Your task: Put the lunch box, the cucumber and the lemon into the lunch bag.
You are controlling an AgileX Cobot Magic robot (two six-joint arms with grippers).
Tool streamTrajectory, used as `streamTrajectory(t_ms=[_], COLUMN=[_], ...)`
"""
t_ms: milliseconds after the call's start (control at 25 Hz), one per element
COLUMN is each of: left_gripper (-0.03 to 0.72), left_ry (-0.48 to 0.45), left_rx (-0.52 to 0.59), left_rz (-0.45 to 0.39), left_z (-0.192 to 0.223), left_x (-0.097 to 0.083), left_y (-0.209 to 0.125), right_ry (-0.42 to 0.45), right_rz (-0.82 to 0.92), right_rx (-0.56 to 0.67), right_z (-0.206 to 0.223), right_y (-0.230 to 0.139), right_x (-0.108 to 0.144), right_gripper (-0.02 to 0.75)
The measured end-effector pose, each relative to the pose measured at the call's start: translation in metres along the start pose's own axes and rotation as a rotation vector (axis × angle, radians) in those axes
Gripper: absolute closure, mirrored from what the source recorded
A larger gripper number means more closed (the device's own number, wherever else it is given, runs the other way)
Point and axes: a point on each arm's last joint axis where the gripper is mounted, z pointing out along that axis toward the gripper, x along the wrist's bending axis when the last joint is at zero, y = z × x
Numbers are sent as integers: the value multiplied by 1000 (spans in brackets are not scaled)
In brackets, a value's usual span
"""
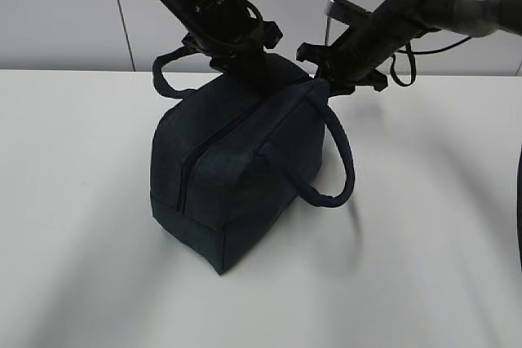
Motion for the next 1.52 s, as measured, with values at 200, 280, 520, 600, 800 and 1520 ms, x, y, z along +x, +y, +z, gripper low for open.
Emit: streamTrajectory(t_ms=[200, 280, 520, 600, 800, 1520], left_gripper=[697, 697, 693, 685, 566, 323], left_ry=[-1, -1, 17, 36, 80, 274], left_rx=[4, 4, 9, 14, 18, -49], left_rz=[0, 0, 2, 0, -11, -2], left_z=[0, 0, 0, 0, -3, -56], left_x=[0, 0, 2, 3, 6, -2], left_y=[0, 0, -1, -1, -2, 0], right_ry=[-4, -1, -21, -39, -65, -163], right_rz=[-33, -45, -134, -169, -233, -427], right_rx=[-17, -16, -39, -42, -46, -162], right_z=[-9, -13, -45, -59, -87, -172], right_y=[8, 11, 28, 32, 39, 39], right_x=[5, 8, 24, 29, 40, 64], right_gripper=[365, 286, 241, 241, 253, 282])
